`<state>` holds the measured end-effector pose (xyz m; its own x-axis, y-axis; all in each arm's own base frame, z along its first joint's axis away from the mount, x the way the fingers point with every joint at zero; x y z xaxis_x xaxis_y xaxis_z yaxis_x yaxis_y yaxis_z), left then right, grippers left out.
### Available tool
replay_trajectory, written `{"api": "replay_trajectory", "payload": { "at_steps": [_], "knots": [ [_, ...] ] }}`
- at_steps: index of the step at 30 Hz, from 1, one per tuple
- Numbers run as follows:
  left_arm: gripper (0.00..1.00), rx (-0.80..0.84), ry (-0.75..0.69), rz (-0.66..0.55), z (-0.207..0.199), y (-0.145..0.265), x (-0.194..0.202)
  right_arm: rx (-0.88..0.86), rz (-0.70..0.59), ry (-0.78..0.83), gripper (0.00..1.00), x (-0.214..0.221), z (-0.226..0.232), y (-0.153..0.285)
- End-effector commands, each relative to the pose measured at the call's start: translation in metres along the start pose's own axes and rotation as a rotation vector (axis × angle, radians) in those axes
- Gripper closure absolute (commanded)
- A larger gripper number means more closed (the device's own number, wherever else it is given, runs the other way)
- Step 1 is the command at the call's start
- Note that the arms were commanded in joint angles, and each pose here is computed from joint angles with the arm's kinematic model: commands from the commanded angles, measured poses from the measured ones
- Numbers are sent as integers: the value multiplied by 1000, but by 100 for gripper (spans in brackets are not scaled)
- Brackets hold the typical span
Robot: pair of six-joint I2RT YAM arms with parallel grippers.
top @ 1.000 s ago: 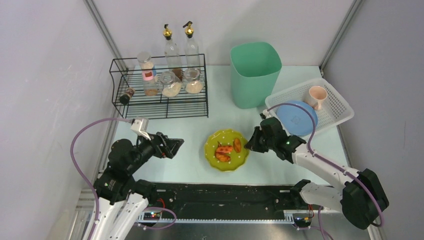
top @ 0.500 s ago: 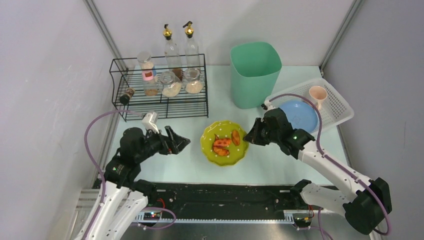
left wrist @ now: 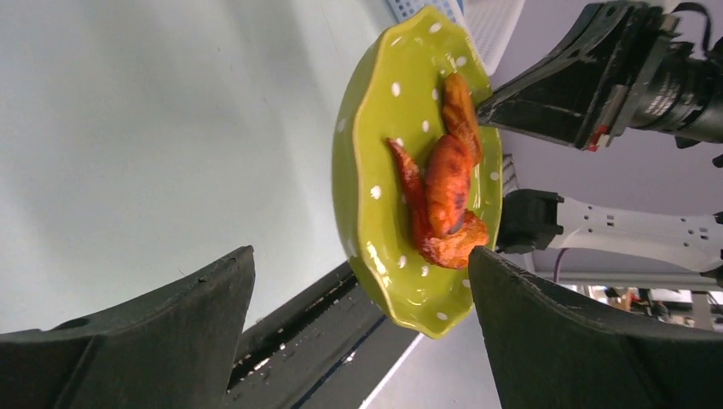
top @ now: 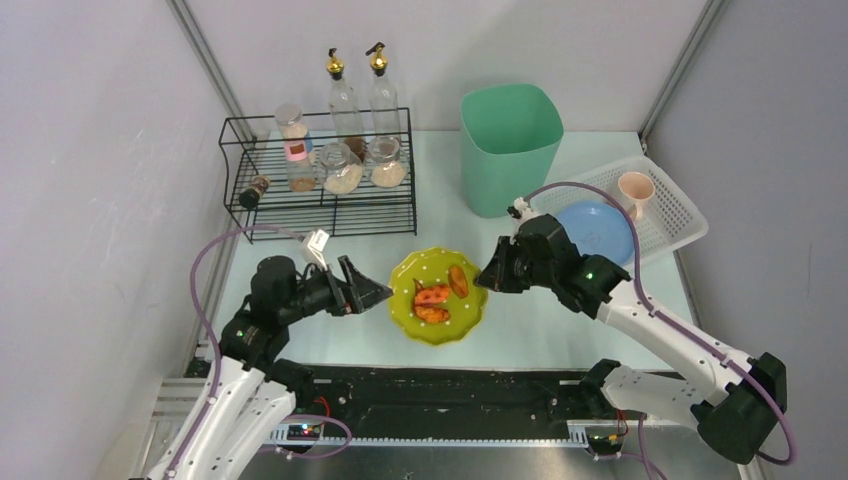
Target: Clear the kitchen counter
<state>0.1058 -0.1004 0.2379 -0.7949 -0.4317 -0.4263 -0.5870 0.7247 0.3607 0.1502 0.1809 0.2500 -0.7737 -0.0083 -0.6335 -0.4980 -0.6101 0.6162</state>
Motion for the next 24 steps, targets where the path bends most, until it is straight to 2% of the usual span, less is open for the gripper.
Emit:
{"api": "replay_trajectory", "payload": {
  "at_steps": [1, 5, 12, 24],
  "knots": [
    [2, 92, 60, 59, -3, -3, 9, -209, -178, 2, 100, -40, 41, 28],
    [0, 98, 82, 84, 3, -7, 14, -221, -177, 10, 100, -43, 47, 30],
    [7, 130, 97, 96, 4, -10, 16, -238, -176, 22, 100, -47, 56, 29],
    [43, 170, 118, 96, 6, -14, 17, -263, -177, 20, 100, -47, 62, 28]
  ]
}}
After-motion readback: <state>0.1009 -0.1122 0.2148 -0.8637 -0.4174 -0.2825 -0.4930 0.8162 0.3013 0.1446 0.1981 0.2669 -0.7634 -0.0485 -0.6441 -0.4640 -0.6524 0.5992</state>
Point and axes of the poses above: each gripper's point midway between its finger pads, its own y axis back along the fingers, its own z axis along the line the jaws close on, x = y × z, the point moved 10 cm from there along y, back along the fingers, and after that the axes turned 11 degrees about y, right-handed, at the moved point
